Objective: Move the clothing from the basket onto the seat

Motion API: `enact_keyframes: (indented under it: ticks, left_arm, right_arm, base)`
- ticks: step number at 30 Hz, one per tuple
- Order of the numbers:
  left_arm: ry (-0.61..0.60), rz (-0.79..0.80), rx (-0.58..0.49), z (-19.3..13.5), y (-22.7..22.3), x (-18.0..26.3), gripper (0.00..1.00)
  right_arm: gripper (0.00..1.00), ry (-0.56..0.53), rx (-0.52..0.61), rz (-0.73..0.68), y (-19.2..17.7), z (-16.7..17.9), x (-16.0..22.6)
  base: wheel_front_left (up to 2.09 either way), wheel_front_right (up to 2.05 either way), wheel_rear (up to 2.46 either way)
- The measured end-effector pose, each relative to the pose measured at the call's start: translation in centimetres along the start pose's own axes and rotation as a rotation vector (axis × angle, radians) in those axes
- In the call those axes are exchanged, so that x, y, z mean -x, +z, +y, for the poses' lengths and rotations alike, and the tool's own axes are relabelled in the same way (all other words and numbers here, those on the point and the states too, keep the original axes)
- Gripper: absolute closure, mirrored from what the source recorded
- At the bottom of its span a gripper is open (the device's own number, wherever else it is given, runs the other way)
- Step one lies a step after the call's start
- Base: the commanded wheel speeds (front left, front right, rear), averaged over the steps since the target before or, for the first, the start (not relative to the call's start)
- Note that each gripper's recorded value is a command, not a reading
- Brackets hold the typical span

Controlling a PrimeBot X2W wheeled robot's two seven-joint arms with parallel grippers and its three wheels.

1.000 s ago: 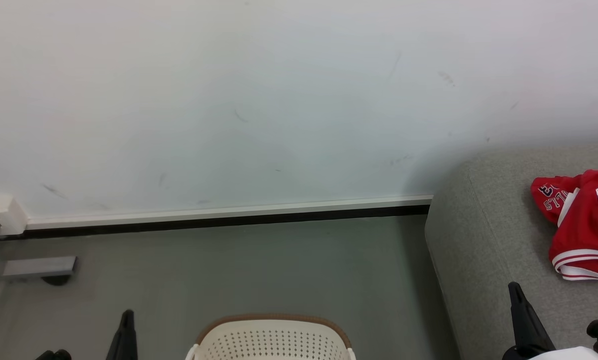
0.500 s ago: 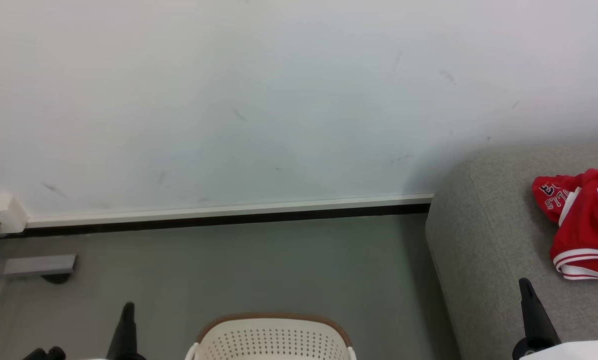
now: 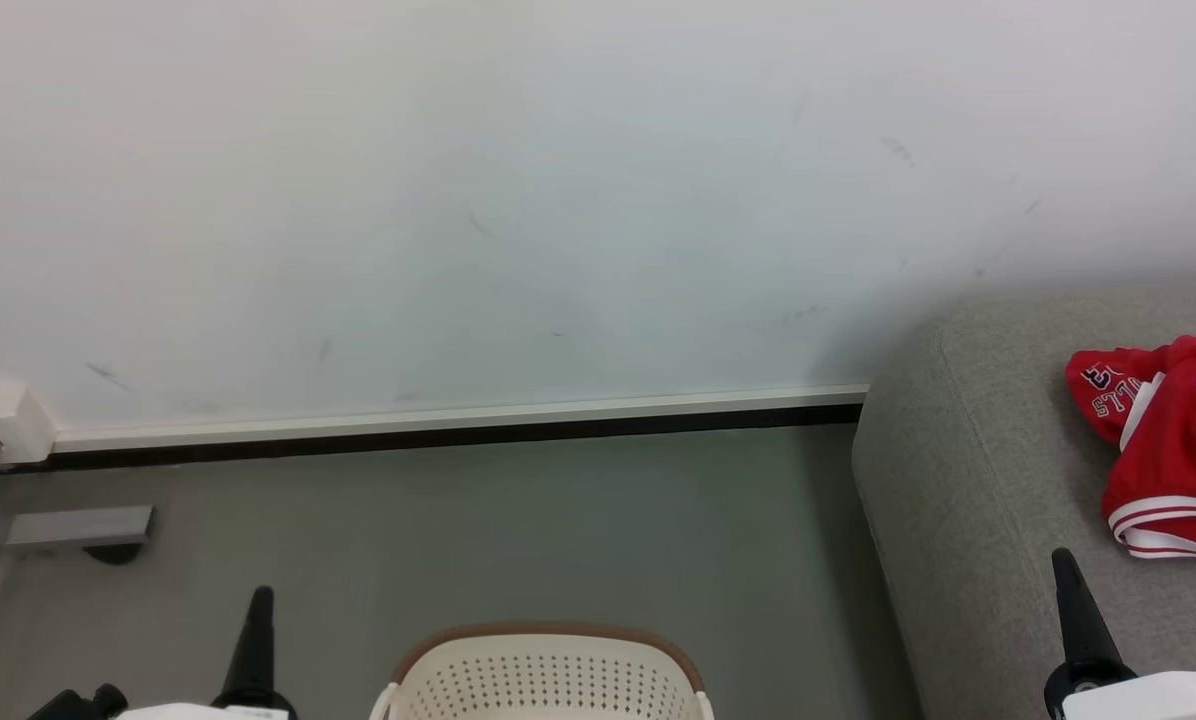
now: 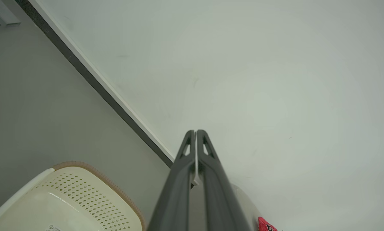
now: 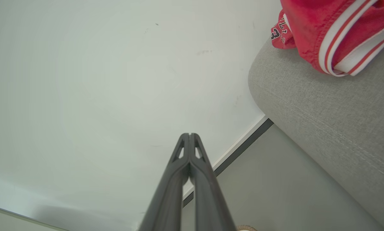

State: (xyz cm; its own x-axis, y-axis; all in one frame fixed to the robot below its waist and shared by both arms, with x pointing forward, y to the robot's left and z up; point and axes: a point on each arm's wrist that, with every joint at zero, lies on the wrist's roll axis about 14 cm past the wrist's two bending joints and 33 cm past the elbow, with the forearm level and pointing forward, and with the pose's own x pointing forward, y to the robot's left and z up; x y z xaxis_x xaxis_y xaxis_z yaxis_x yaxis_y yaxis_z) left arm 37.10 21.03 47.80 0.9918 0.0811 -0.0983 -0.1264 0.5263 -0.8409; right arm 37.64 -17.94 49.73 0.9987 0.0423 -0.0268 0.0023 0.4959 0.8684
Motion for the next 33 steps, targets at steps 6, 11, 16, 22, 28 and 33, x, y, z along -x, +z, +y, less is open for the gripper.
enact_keyframes:
  ticks: [6,11,16,22,28,33]
  left_arm:
    - [-0.007,0.004,0.064,-0.3,0.0,-0.2,1.0]
    - [-0.013,0.011,0.118,-0.5,0.0,-0.3,1.0]
    - [-0.021,0.012,0.169,-0.8,0.1,-0.5,1.0]
    - [-0.03,0.02,0.224,-1.0,0.1,-0.6,1.0]
    - [-0.041,0.024,0.274,-1.3,0.1,-0.7,1.0]
    - [-0.05,0.03,0.313,-1.6,0.1,-0.8,1.0]
  right_arm:
    - [1.0,-0.005,-0.059,-0.007,0.3,-0.1,-0.2]
    - [1.0,-0.008,-0.107,-0.008,0.5,-0.2,-0.2]
    - [1.0,-0.011,-0.151,-0.012,0.6,-0.3,-0.3]
    - [1.0,-0.014,-0.202,-0.019,0.9,-0.4,-0.4]
    - [1.0,-0.01,-0.248,-0.02,1.1,-0.3,-0.5]
    - [1.0,-0.009,-0.29,-0.026,1.3,-0.3,-0.6]
  base:
    - [0.0,0.0,0.0]
    - [0.0,0.0,0.0]
    - [0.0,0.0,0.0]
    - [0.0,0.0,0.0]
    - [0.0,0.0,0.0]
    - [0.0,0.0,0.0]
